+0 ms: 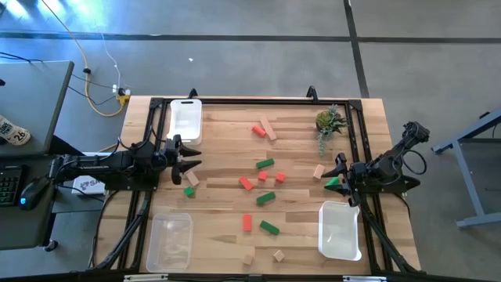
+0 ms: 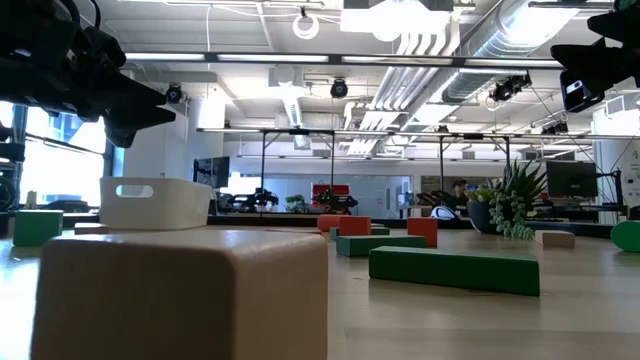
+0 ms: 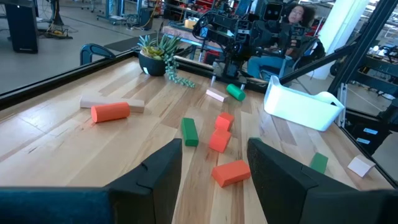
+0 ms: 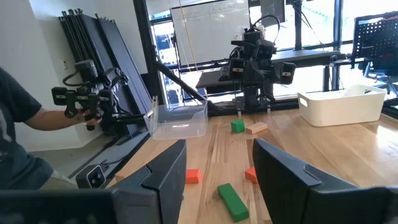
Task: Sort & place blocks by color
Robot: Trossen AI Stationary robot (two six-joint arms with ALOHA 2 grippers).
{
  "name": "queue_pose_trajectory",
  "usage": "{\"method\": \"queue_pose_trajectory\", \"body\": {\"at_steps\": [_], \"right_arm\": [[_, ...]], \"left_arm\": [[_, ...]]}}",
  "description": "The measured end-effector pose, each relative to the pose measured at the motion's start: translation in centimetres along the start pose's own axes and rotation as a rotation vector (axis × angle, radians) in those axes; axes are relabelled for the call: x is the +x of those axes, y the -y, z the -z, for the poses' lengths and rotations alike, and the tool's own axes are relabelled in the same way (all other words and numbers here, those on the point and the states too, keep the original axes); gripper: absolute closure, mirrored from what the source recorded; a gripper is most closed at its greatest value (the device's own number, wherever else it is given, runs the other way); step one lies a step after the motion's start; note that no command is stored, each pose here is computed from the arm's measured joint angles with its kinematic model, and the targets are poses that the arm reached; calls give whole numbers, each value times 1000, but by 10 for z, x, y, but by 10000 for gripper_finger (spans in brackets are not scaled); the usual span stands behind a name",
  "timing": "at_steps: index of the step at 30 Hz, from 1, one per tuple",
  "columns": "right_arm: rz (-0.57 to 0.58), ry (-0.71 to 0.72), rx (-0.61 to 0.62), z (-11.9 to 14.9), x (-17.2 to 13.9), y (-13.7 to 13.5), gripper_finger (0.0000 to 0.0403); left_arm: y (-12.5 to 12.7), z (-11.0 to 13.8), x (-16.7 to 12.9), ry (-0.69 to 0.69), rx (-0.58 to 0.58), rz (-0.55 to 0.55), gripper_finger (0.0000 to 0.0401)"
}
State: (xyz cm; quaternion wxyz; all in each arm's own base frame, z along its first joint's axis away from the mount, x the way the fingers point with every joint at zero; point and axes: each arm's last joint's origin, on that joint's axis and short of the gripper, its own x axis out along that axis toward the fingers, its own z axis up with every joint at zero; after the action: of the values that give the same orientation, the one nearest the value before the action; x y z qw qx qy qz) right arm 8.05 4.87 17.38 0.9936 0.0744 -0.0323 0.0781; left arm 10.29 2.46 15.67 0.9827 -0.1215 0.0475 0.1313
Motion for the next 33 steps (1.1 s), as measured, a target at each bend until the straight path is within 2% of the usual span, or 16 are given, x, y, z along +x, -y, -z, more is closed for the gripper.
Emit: {"method": "queue_pose_trajectory", "body": {"at_steps": [21,33], "right_arm": [[0,0,0,0,0,0,231],[0,0,0,0,0,0,231]], "left_arm": [[0,0,0,3,0,-11,231],[0,0,0,3,-53,-11,231]]}}
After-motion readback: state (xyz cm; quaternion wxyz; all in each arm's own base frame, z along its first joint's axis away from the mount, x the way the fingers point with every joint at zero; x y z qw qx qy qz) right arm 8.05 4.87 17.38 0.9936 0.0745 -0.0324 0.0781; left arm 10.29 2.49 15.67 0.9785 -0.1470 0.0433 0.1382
